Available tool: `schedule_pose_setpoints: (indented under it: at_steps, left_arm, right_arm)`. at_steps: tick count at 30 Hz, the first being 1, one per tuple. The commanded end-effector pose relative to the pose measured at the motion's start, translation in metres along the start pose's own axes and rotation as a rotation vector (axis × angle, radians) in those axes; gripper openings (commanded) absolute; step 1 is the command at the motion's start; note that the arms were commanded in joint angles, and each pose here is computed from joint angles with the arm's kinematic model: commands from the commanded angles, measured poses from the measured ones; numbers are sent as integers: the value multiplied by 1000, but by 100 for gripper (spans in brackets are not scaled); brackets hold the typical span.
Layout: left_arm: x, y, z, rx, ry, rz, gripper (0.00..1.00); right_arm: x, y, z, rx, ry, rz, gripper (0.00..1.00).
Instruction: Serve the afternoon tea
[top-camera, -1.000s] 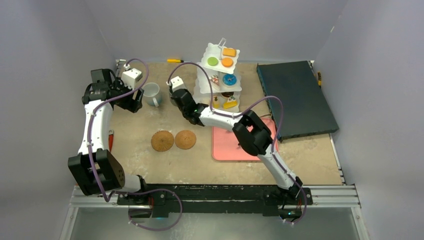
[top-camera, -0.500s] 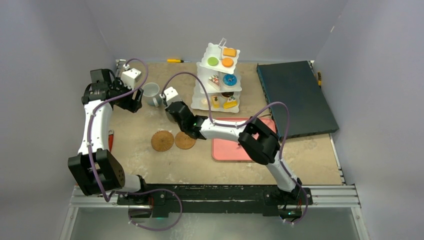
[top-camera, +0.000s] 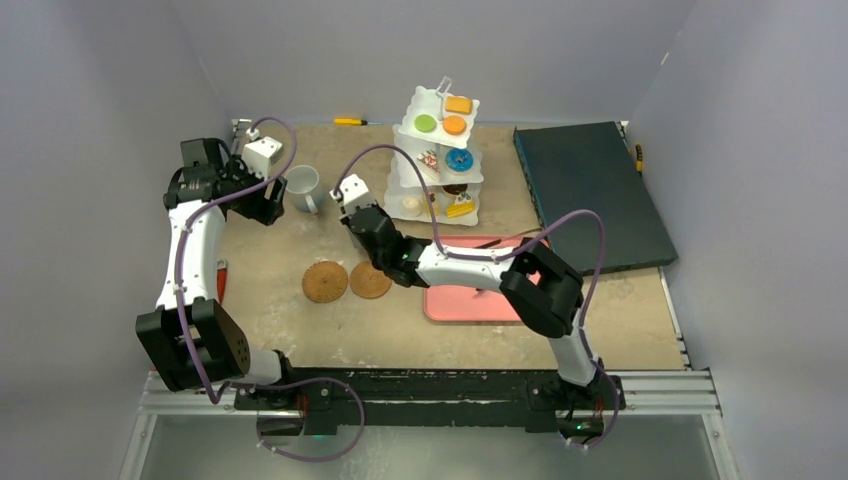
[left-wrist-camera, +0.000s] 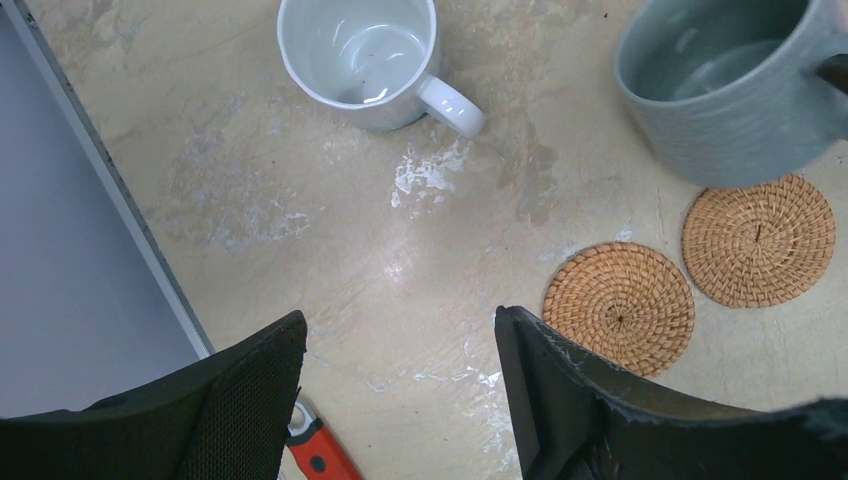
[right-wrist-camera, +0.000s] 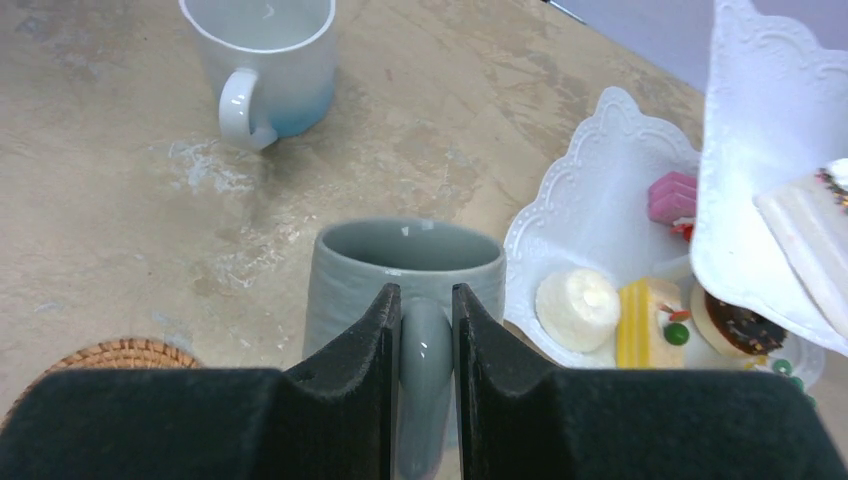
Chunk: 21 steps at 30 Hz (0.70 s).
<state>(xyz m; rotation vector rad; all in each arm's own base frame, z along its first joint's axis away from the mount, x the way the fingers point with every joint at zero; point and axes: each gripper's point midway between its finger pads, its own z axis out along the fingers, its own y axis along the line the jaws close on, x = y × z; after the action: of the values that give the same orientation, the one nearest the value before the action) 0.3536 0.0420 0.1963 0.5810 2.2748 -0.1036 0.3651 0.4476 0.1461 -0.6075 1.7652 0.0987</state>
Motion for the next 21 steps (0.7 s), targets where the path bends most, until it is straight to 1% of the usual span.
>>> schedule_pose_setpoints:
  at_steps: [1,8,14,16,19,20,21]
  left_arm:
    - [-13,2,-8,-14,-60,18,69]
    - [-17,3,-10,-16,-69,21,69]
    - [-18,3,-11,-17,-72,19,69]
    - [-19,3,-12,-16,-75,19,69]
    - [-20,4,-13,-19,-76,20,68]
    - [-19,4,-13,-18,-74,21,69]
    - [-19,4,-12,-18,-73,21,69]
  right_arm:
    - [-87,-20,-37,43,-234,152,0]
    - [-83,-10,-57,18,-250,164,0]
    - [-85,-6,-55,15,-252,155,0]
    - [-84,-2,-52,11,-238,140,0]
    - [-76,7,-49,-29,-182,116,0]
    - [-71,9,-49,-42,-149,106,2]
    - [-67,12,-49,-65,-109,110,9]
